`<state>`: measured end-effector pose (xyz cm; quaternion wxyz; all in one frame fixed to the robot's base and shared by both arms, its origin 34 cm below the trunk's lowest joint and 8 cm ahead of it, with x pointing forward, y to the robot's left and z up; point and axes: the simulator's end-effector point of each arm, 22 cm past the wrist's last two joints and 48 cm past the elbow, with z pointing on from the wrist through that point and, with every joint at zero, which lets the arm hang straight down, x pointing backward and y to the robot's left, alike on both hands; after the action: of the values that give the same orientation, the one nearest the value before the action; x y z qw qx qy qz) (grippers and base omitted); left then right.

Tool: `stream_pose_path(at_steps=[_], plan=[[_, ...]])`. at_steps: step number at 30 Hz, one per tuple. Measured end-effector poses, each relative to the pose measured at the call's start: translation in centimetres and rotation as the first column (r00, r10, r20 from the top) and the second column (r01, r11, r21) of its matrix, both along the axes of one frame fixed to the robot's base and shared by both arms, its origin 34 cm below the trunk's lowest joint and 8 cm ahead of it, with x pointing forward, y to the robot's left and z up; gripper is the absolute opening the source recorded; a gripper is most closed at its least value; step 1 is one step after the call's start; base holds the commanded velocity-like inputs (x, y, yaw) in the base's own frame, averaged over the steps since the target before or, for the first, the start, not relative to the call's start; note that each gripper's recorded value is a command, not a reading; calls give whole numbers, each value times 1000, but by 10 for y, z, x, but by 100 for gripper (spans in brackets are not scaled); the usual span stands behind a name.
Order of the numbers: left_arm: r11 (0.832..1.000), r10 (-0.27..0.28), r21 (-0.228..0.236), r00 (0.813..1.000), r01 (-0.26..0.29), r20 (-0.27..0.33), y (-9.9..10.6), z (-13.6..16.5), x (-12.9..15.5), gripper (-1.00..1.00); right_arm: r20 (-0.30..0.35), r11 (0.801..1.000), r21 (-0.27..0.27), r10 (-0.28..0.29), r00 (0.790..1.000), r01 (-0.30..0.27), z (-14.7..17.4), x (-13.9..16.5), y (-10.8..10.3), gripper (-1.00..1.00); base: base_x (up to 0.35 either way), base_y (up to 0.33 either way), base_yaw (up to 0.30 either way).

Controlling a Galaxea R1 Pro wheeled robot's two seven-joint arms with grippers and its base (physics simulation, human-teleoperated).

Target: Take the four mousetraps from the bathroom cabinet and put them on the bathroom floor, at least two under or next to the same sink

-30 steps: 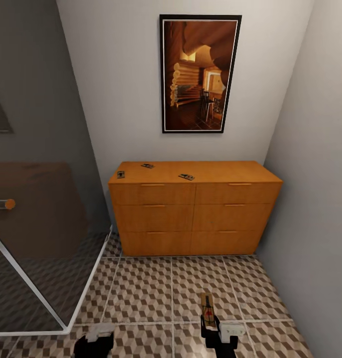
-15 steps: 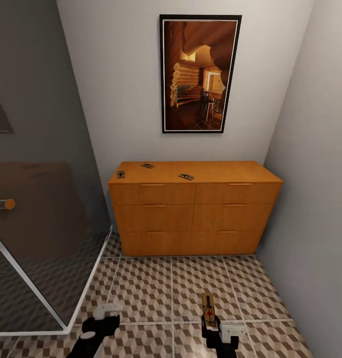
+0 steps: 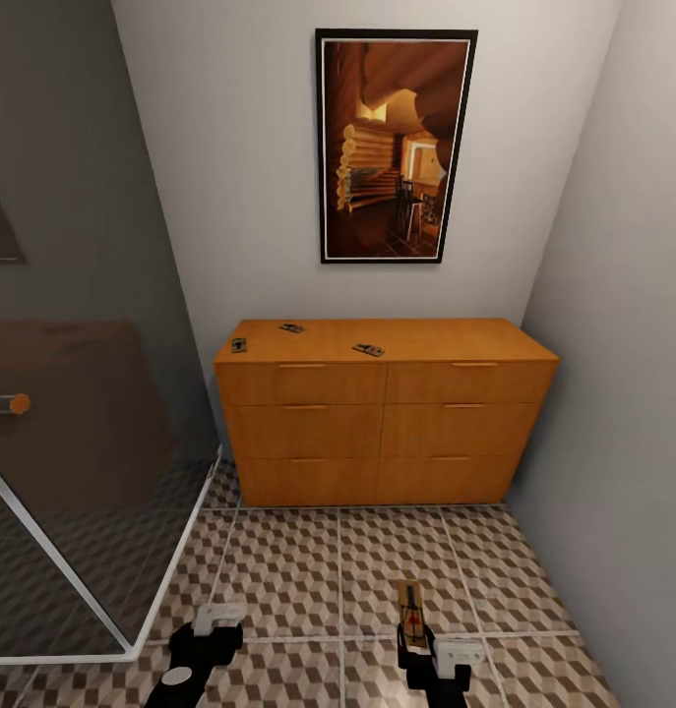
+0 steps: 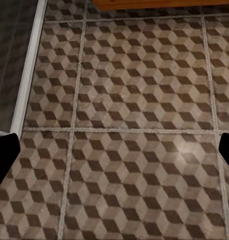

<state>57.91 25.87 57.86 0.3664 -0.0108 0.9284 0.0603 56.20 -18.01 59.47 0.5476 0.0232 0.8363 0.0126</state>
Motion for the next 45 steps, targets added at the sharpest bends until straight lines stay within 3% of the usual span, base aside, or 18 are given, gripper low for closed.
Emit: stream_pose_path(at_steps=[5,12,16,19,20,28,45], plan=[[1000,-5,-2,1000,5,12,-3,2,2,100,-5,1000,-6,-5,1000,5,-1,0,-4,-100,0,0,0],[1000,-12,-2,999,12,42,-6,12,12,100,-61,1000,-23,-2,998,0,-13,-6,-13,-100,0,0,0],[1000,-25,-2,990,26,142,-12,50,44,100,-71,1000,-26,0,997,-2,-16,-7,-13,-100,0,0,0],[1000,-27,-1,965,28,260,-11,104,75,100,-73,1000,-26,0,997,-2,-16,-7,-14,-100,0,0,0],[1000,-27,0,962,28,271,-10,112,77,100,-74,1000,-26,0,997,-2,-16,-7,-14,-100,0,0,0],[999,-29,20,976,25,215,1,135,66,100,-75,1000,-26,0,997,-2,-16,-7,-14,-100,0,0,0],[999,-29,22,981,25,192,3,131,62,100,-75,1000,-26,0,997,-2,-16,-7,-14,-100,0,0,0]])
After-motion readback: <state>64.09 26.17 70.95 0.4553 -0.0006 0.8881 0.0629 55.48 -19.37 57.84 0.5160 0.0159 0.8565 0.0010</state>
